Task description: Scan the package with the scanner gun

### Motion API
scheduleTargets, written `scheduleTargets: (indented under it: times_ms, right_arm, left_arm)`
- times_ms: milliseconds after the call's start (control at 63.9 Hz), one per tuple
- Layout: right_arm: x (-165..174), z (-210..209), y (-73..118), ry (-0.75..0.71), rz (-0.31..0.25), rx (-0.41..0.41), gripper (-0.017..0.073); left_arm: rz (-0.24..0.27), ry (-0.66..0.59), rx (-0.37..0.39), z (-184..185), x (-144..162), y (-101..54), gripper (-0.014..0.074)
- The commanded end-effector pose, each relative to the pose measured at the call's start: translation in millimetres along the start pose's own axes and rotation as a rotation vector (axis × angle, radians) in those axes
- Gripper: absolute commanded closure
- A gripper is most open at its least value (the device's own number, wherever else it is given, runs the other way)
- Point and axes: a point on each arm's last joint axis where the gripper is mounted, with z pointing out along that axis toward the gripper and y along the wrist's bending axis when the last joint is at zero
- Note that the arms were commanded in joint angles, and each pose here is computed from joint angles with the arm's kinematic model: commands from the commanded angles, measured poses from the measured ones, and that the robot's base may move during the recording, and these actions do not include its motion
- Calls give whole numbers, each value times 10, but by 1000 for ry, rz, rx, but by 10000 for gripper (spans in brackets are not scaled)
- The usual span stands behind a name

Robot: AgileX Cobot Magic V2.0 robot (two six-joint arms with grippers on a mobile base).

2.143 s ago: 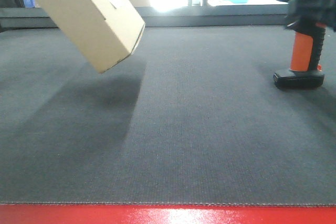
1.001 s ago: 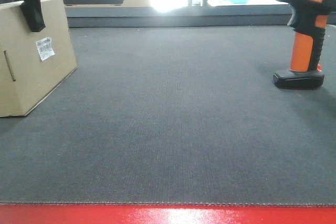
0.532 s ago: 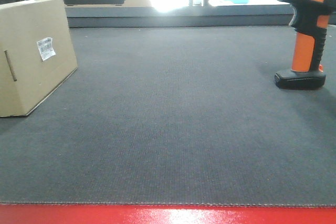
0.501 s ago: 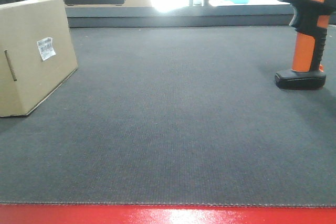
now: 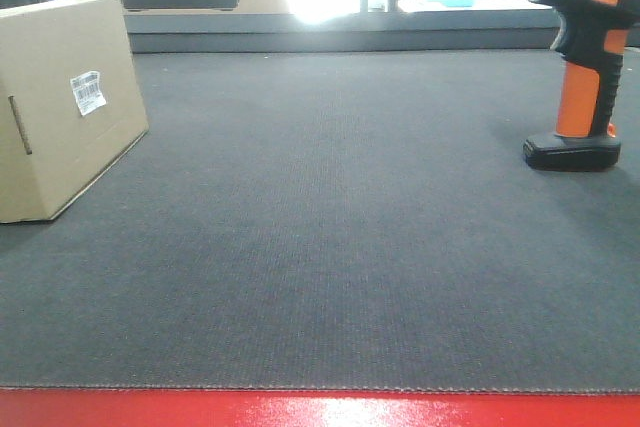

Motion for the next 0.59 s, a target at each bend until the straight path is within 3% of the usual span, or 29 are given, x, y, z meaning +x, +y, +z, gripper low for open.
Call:
scheduleTargets:
  times_ms: [0,360,579]
  right_arm:
    - [23,-38,-10,-19,-11,9,713]
    - [294,-398,-3,-119,-15,4,713]
    - [377,-579,5,-179,-19,-3,713]
  left_arm:
    - [1,-105,4,-103,166,-30,704]
    - [0,-456,-12,-392,1223,-103,704]
    - [-2,-638,-24,-602,1684,-131,704]
